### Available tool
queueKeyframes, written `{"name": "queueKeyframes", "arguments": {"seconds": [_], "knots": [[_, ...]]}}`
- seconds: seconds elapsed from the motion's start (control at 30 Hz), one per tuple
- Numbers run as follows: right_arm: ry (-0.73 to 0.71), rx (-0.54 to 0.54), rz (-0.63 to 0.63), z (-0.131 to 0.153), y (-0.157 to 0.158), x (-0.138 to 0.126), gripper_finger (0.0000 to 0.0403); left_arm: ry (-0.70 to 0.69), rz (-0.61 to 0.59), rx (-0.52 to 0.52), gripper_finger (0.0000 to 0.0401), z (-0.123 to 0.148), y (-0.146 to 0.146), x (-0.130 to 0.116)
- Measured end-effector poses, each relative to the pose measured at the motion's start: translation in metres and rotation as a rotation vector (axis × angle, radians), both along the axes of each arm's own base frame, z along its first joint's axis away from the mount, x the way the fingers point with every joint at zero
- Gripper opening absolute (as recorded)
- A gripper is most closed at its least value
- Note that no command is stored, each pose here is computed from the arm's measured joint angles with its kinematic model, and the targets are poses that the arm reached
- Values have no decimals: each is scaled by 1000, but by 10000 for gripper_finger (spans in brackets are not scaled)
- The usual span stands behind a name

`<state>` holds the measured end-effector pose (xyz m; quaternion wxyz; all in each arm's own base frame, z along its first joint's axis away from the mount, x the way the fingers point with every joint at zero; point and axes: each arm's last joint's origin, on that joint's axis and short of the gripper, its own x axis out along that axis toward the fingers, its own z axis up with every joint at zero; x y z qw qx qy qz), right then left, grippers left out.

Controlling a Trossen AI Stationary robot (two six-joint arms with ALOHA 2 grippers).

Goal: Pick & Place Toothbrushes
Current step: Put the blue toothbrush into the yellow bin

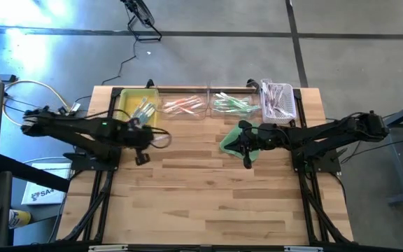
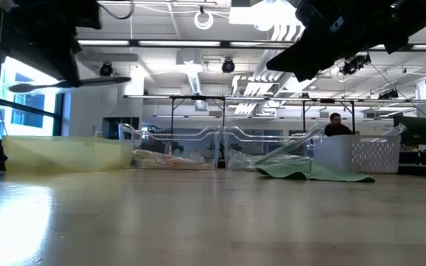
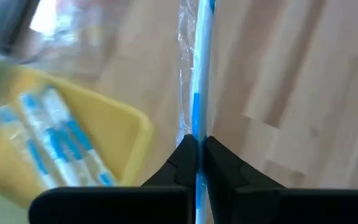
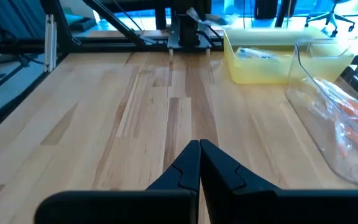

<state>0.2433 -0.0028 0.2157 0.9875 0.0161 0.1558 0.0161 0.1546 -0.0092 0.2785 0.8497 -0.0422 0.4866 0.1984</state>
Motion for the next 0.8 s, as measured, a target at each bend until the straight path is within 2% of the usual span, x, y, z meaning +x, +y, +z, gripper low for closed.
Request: {"name": "queueKeyframes", "arguments": {"seconds": [0.3, 0.43, 0.53, 0.8], "knots": [[-10, -24, 8, 1, 0, 0, 2, -255, 327, 222, 7, -14, 18, -67], [-11, -24, 8, 1, 0, 0, 2, -359, 403, 261, 8, -18, 22, -85], [-26, -25, 8, 2, 0, 1, 2, -408, 438, 267, 8, -20, 23, -92], [-61, -47, 14, 5, 0, 2, 2, -420, 493, 332, 8, -21, 26, -98]]}}
